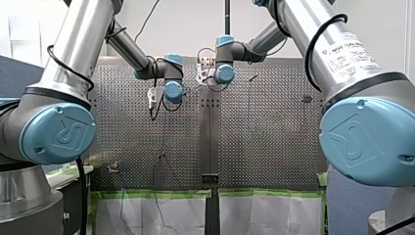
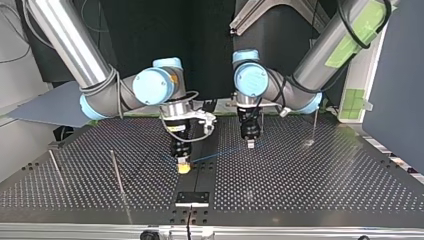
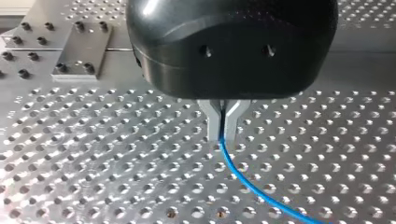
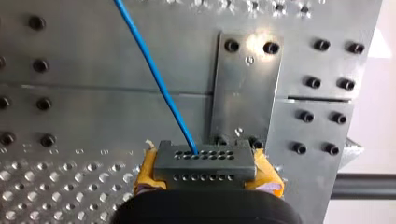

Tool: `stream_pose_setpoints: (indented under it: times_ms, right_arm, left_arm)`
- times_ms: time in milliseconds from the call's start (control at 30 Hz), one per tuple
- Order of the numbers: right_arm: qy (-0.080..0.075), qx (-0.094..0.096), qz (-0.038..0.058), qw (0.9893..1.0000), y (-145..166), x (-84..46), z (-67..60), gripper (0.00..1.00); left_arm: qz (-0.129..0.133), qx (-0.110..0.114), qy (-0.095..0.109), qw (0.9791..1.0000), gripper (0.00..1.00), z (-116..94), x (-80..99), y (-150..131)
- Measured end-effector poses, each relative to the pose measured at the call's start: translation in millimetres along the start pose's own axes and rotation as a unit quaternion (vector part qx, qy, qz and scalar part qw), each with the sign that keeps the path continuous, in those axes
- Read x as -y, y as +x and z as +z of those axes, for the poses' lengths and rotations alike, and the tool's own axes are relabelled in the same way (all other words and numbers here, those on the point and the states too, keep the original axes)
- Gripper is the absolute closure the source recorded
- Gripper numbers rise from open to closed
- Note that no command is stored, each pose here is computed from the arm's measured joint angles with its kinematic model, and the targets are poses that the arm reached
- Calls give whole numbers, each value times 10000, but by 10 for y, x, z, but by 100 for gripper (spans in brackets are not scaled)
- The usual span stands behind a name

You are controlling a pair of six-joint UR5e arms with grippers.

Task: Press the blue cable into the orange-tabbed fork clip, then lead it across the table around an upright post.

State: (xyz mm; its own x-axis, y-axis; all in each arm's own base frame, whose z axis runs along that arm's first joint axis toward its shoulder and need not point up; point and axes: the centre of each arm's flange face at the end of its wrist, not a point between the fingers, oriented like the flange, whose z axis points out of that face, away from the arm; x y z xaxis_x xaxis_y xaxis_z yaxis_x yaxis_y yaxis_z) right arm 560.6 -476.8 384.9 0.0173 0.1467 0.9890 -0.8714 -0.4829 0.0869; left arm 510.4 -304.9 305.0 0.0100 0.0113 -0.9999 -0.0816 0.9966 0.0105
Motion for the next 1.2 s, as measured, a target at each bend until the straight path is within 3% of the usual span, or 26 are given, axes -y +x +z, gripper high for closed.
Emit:
stream_pose_setpoints:
  times_ms: [300,767,1200]
  right_arm:
    - [-97,-116,33,9999,204,-111,-19,100]
    - [-232,-314,76,9992,495,-307,-40,100]
    - [-370,-405,154,9984,621,-508,-23,100]
  left_arm:
    - [-63,146,19,9999,100,82,113,-303]
    - [-61,222,228,9995,100,98,357,-801]
    - [-242,490,437,9975,100,115,566,-1324]
